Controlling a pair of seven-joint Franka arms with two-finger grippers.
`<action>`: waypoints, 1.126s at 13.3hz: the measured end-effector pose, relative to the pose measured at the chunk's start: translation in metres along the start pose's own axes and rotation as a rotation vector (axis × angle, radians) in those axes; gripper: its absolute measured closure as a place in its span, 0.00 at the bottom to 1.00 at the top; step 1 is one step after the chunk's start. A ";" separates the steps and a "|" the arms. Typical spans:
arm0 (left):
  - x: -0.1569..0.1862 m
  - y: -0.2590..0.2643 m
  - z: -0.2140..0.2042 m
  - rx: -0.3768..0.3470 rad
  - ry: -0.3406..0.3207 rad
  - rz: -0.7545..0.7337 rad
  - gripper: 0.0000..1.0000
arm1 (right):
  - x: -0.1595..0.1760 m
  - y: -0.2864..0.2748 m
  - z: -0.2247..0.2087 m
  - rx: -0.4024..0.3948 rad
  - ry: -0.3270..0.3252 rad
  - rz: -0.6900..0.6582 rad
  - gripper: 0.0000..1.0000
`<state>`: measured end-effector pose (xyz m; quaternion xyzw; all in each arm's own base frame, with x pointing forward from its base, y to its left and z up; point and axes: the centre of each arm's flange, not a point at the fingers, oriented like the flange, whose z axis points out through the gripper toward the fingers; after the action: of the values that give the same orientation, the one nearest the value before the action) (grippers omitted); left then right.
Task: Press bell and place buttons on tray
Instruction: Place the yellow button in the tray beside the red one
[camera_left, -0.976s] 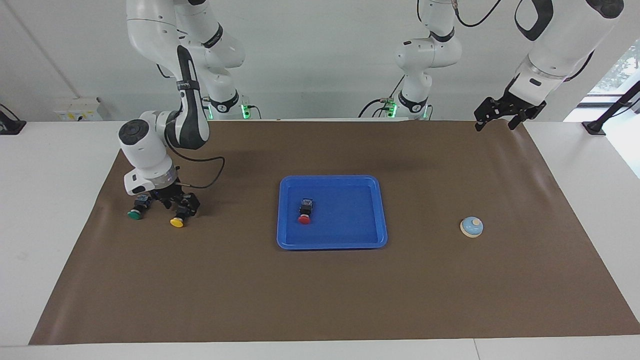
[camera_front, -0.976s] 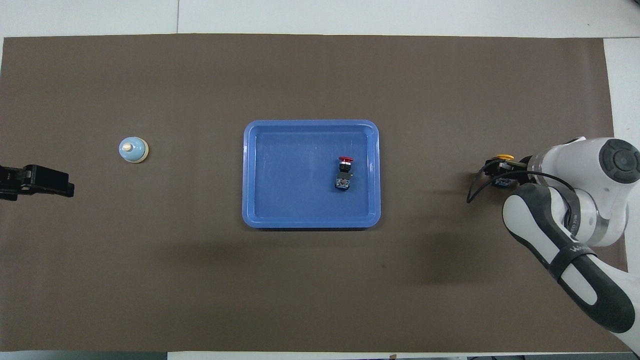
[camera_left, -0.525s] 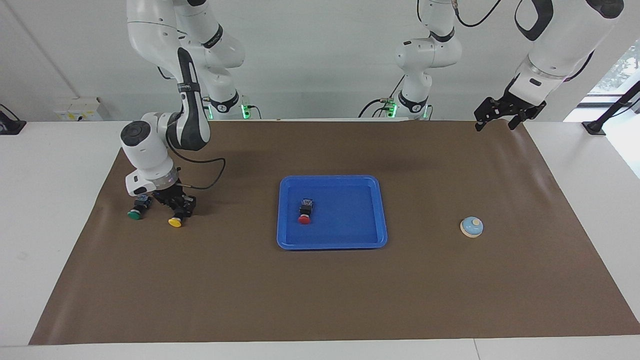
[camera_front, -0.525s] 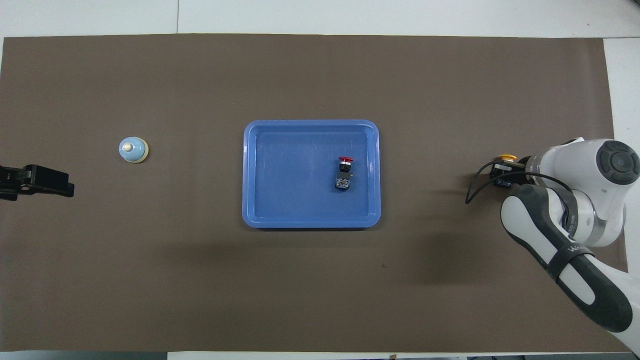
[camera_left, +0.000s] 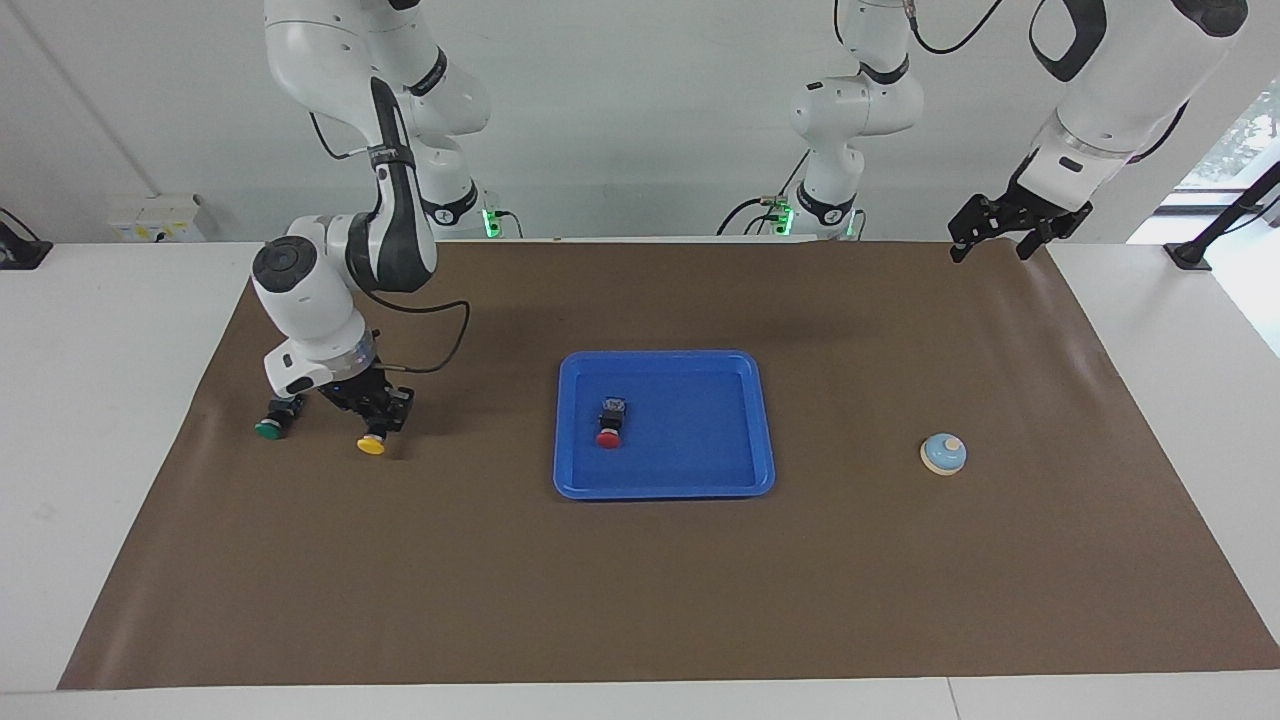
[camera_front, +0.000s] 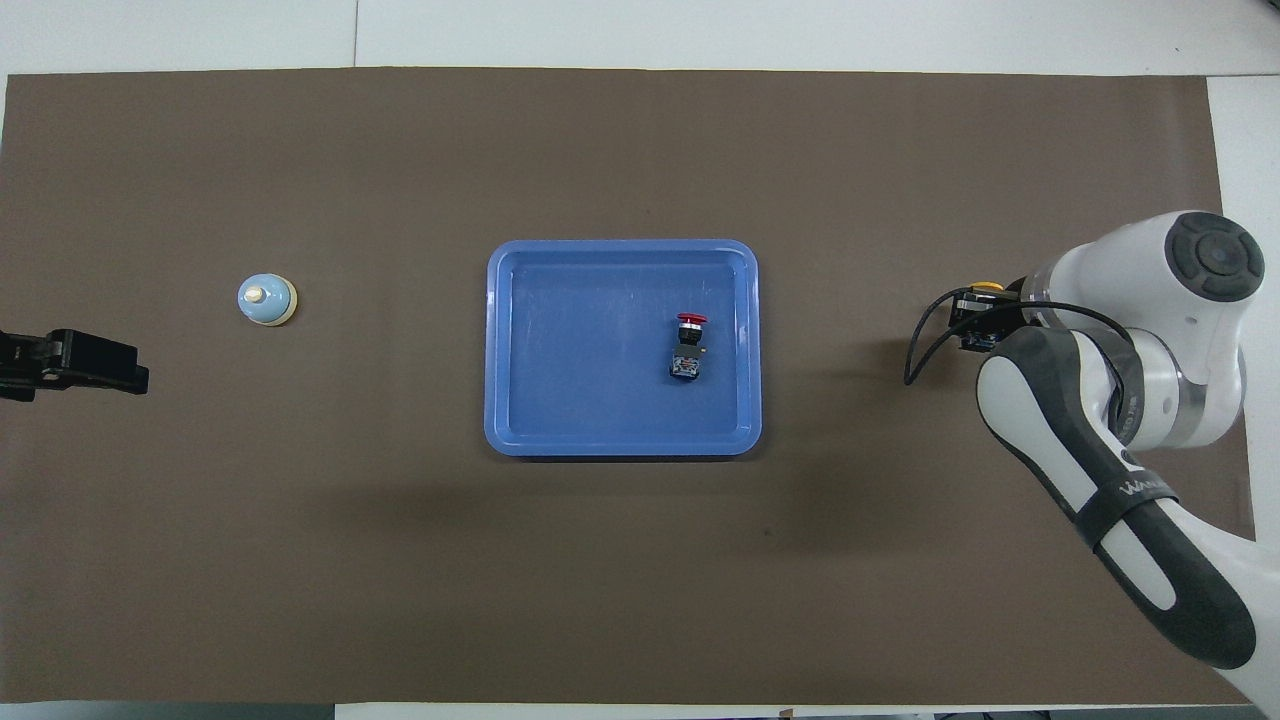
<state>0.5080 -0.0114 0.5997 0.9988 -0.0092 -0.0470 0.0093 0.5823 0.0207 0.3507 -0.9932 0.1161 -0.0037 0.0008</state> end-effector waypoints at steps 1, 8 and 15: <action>0.000 0.000 0.000 0.000 0.000 0.000 0.00 | -0.001 -0.029 -0.015 -0.002 -0.007 -0.007 0.59; 0.000 0.000 0.000 0.000 0.000 0.000 0.00 | -0.061 -0.244 -0.057 -0.009 -0.027 -0.013 0.59; 0.000 0.000 0.000 0.000 0.000 0.000 0.00 | -0.097 -0.356 -0.011 0.012 -0.023 -0.027 0.59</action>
<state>0.5080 -0.0114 0.5997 0.9988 -0.0092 -0.0470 0.0093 0.5697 0.3895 0.3615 -0.9947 0.1026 0.0070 0.0082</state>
